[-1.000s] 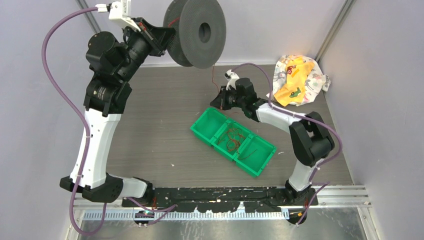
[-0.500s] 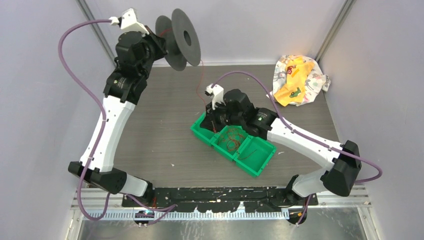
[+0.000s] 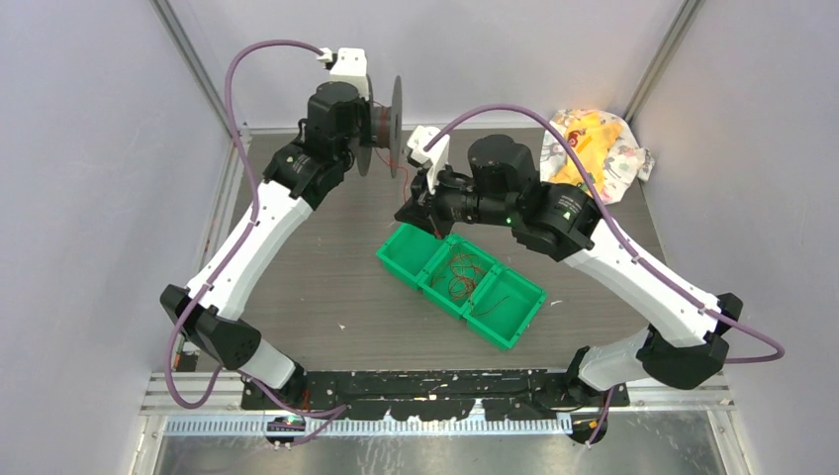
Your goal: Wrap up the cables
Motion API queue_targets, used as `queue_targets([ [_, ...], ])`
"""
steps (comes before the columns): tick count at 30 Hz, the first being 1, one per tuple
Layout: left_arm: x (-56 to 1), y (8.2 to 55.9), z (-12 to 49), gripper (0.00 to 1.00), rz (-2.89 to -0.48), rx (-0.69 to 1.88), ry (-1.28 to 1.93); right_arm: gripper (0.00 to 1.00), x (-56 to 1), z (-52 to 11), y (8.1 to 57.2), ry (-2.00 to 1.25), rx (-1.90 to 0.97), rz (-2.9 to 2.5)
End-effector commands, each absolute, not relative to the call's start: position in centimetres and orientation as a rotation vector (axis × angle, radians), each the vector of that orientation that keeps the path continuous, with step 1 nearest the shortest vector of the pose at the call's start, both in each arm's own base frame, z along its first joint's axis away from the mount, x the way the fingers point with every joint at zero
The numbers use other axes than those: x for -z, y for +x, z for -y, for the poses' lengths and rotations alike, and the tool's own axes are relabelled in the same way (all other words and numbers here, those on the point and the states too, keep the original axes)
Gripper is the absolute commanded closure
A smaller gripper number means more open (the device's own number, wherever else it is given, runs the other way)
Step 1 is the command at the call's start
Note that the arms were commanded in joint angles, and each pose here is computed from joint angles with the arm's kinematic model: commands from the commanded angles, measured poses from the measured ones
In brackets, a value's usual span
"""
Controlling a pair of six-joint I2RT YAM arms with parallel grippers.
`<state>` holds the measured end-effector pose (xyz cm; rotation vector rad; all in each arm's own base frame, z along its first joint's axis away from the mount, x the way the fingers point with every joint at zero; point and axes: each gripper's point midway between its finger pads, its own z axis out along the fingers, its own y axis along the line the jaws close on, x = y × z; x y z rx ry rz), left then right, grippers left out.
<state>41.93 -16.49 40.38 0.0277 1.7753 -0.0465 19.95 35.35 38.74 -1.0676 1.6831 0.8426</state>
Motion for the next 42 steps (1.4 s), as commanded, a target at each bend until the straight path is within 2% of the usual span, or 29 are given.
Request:
queue_targets([
  [1,-43.8,42.1,17.5,1.0,-1.656,0.086,0.114,0.99,-41.8,-34.5,21.2,-1.048,-0.742,-1.551],
  [9,-38.5,40.0,23.5,1.0,-1.786,0.314,0.508,0.99,-44.9,-31.9,25.3,-0.919,-0.533,-1.437],
  [25,-35.3,33.5,25.7,1.0,-1.751,0.504,0.946,1.0,-42.3,-22.7,35.4,-0.618,-0.421,-1.611],
  [35,-42.2,27.6,27.0,1.0,-1.51,0.775,1.075,1.0,-36.9,-21.9,36.9,-0.587,-0.525,-1.73],
  [42,-49.7,28.9,23.5,1.0,-1.378,0.886,0.775,0.99,-34.5,-23.1,35.6,-0.631,-0.658,-1.764],
])
